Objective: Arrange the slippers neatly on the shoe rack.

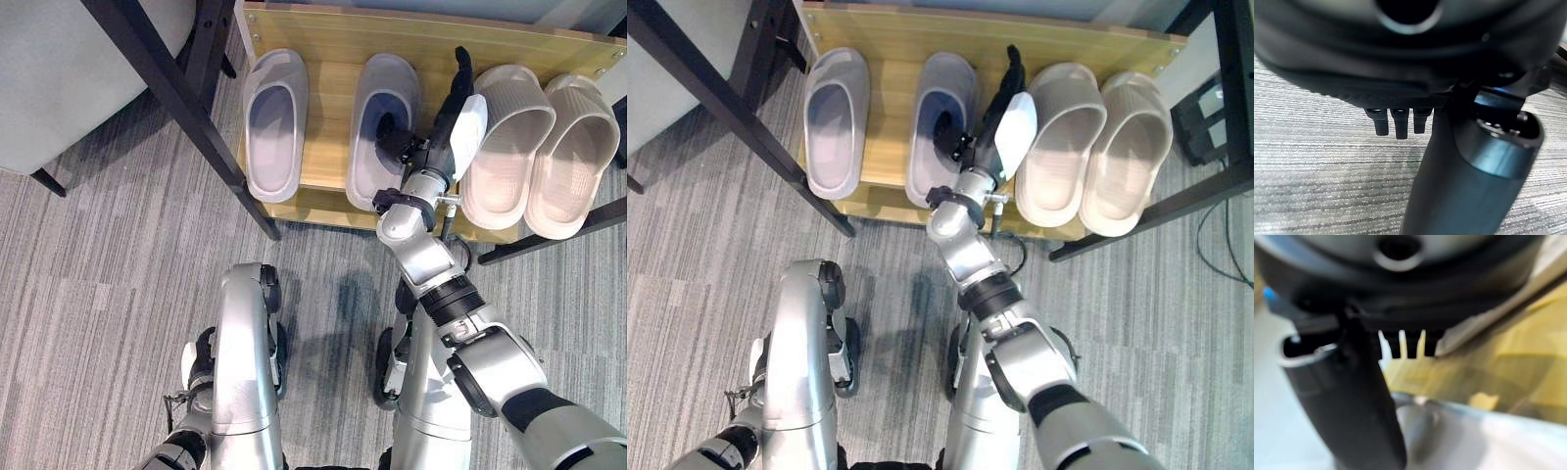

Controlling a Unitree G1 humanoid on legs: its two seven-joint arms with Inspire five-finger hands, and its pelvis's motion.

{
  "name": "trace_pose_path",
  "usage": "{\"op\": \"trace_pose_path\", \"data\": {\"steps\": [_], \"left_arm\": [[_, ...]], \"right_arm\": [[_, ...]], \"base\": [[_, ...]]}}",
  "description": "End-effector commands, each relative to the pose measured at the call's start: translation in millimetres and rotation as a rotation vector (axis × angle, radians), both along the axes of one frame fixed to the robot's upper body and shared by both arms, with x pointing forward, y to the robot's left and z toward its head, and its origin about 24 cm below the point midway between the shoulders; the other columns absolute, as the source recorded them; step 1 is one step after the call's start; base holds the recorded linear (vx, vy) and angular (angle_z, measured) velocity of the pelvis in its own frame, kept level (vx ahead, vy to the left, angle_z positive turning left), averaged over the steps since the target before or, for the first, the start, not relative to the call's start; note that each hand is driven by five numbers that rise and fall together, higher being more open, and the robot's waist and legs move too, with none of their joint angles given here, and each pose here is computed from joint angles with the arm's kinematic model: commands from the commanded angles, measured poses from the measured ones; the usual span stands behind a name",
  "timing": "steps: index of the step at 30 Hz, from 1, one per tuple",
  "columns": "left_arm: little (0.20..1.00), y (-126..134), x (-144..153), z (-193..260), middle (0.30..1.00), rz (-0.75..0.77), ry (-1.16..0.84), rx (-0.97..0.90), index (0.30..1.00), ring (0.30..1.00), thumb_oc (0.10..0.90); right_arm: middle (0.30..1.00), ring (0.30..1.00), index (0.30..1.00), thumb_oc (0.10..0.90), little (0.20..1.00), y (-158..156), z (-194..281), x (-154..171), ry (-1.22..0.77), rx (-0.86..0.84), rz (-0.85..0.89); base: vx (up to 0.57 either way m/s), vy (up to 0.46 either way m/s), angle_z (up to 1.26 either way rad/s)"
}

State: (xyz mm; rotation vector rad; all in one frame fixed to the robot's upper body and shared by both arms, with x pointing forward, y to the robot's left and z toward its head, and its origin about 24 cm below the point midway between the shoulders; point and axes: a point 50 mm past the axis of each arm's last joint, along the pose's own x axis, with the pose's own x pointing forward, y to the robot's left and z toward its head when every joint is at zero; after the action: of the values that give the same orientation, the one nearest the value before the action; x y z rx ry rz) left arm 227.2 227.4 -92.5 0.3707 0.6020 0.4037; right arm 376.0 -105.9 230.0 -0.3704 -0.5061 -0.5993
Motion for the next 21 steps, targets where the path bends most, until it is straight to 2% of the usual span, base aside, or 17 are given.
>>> {"op": "trace_pose_path", "data": {"steps": [1,11,21], "left_arm": [[0.900,1,-22,-14,0.900,-0.034,0.073,0.026,0.900,0.900,0.800],[0.900,1,-29,-20,0.900,-0.053,0.135,0.023,0.900,0.900,0.800],[0.900,4,-33,-23,0.900,-0.055,0.166,0.034,0.900,0.900,0.800]], "right_arm": [[0.900,0.900,0.900,0.800,0.900,22,82,-37,-0.426,-0.047,0.126],[0.900,0.900,0.900,0.800,0.900,26,75,-59,-0.478,0.005,0.291],[0.900,0.900,0.900,0.800,0.900,21,58,-83,-0.512,0.051,0.379]], "base": [[0.00,0.000,0.00],[0.00,0.000,0.00],[0.00,0.000,0.00]]}}
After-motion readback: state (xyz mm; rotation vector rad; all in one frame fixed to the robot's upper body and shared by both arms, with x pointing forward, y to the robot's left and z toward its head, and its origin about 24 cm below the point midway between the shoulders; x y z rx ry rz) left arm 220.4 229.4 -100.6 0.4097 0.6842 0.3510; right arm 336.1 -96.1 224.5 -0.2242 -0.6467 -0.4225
